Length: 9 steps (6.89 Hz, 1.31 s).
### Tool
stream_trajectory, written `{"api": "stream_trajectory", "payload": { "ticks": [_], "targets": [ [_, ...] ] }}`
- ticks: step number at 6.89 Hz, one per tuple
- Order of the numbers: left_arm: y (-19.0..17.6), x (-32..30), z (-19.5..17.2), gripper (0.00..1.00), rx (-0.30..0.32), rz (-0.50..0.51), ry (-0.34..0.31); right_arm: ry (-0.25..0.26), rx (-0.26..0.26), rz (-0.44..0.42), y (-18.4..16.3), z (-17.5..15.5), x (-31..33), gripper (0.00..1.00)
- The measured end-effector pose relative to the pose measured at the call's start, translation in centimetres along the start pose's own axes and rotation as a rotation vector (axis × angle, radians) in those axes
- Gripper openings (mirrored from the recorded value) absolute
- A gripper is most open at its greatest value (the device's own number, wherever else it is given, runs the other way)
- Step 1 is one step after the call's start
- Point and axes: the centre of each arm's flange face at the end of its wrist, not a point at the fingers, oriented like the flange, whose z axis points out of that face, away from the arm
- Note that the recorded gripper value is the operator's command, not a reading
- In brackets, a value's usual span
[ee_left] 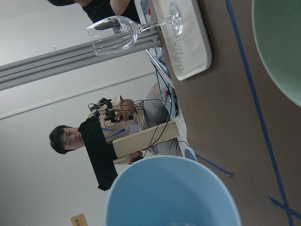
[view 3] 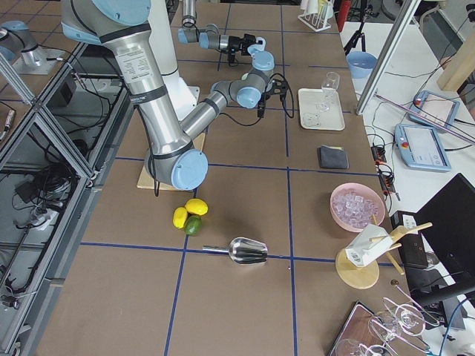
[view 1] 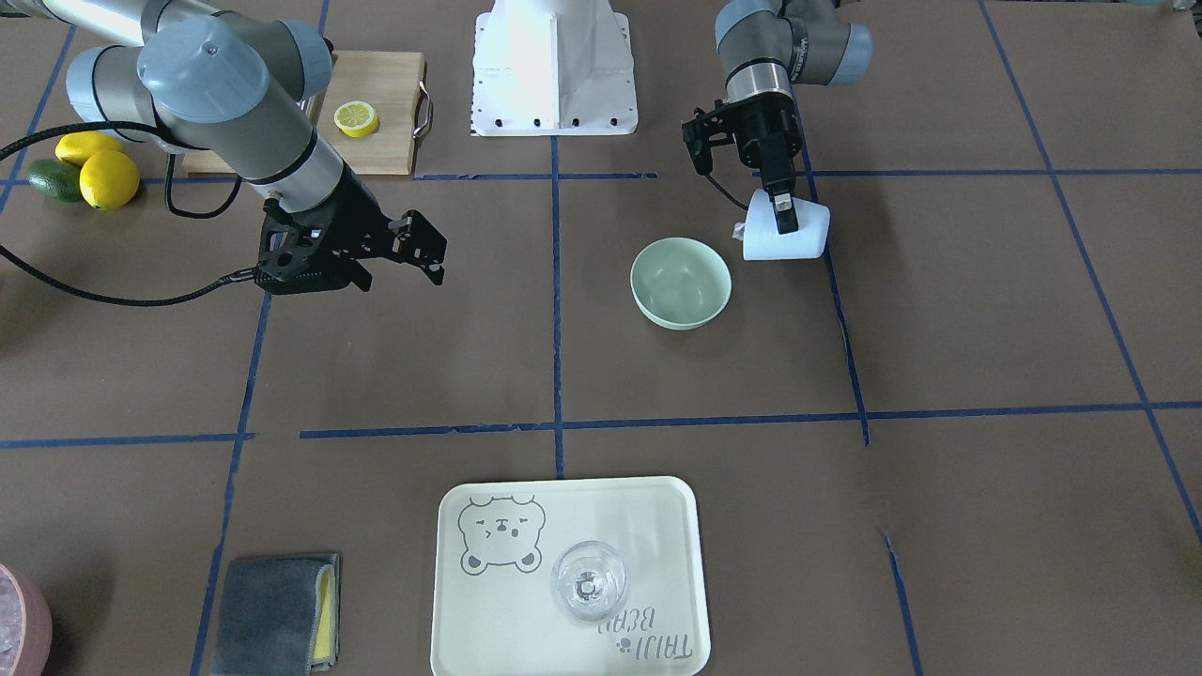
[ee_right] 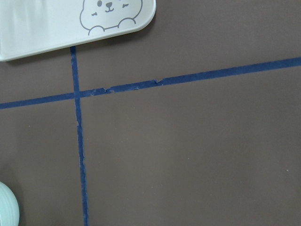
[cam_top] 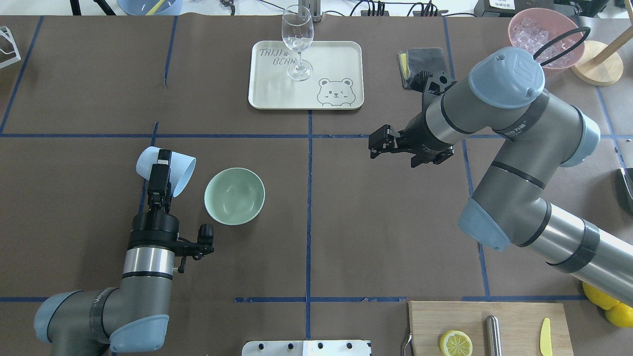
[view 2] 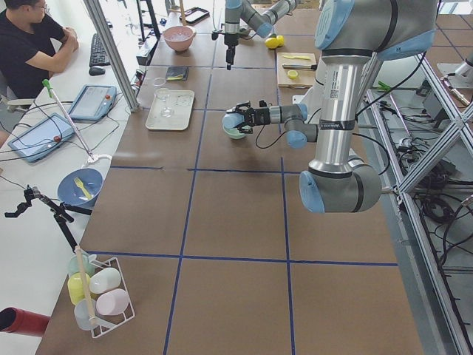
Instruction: Pour ice into bowl
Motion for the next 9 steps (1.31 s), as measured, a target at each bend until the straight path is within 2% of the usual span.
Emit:
{"api": "stream_trajectory", "payload": {
  "ticks": [2, 4, 7, 9],
  "targets": [
    [-0.3, -0.6, -0.1, 0.00, -0.008, 0.046, -0.016, -0.001, 0.001, 0.001, 0.0, -0.1, 0.0, 1.00],
    [-0.4, -0.8, -0.1, 0.00, -0.009, 0.051, -0.018, -0.002, 0.002, 0.001, 0.0, -0.1, 0.0, 1.00],
    [-0.4, -1.2, -0.1, 0.00, -0.007, 0.039, -0.018, -0.005, 0.003, 0.001, 0.1, -0.2, -0.2, 1.00],
    [0.1, -3.2, -0.4, 0.00, 0.000, -0.008, -0.021, -0.016, -0.003, 0.011, 0.6, 0.1, -1.7, 1.00]
  ]
}}
